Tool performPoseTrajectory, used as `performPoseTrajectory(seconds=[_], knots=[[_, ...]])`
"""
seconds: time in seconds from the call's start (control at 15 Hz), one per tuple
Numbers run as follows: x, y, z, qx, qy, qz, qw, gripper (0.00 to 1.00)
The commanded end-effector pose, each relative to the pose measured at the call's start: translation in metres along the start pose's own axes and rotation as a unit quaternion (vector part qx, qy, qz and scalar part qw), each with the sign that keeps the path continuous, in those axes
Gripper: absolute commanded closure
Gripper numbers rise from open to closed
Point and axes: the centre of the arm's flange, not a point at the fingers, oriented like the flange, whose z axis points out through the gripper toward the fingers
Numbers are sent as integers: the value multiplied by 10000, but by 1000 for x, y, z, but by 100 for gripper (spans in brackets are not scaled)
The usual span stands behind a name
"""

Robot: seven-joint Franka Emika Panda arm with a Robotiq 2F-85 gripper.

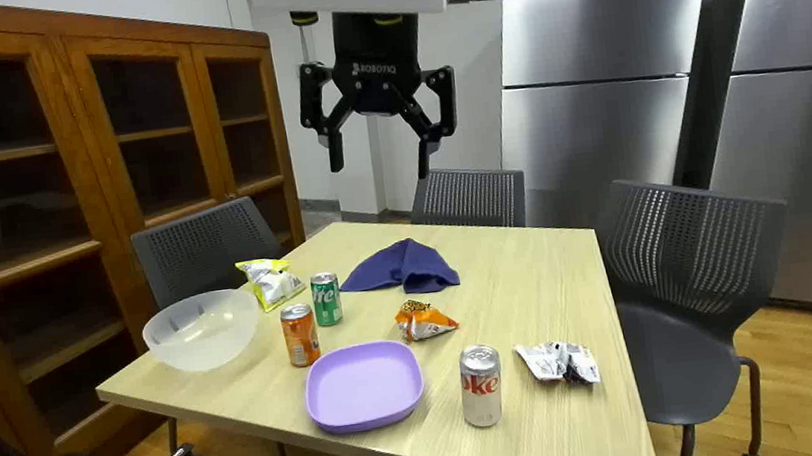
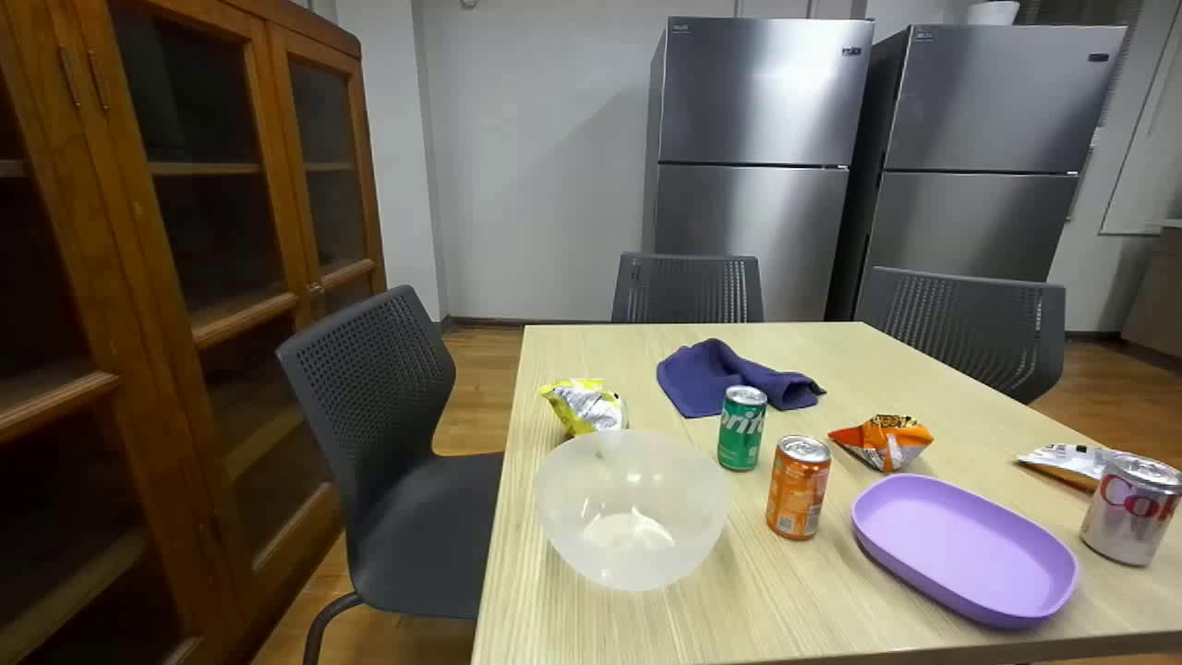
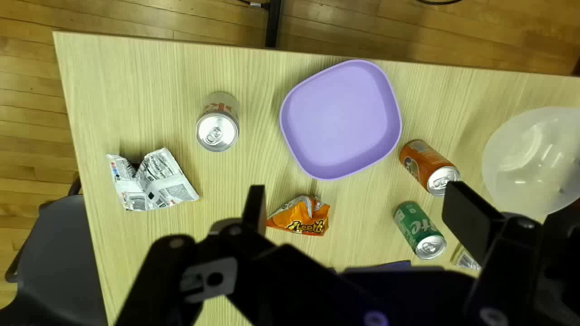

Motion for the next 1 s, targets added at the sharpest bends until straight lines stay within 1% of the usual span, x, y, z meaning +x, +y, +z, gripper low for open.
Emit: performPoseTrajectory(seconds=[0.0,0.8,0.93], knots=[[0,0,0,1,-3,1,10000,0],[0,0,0,2,-4,1,10000,0],[3,-6,5,-164,-78,68,9998,0]])
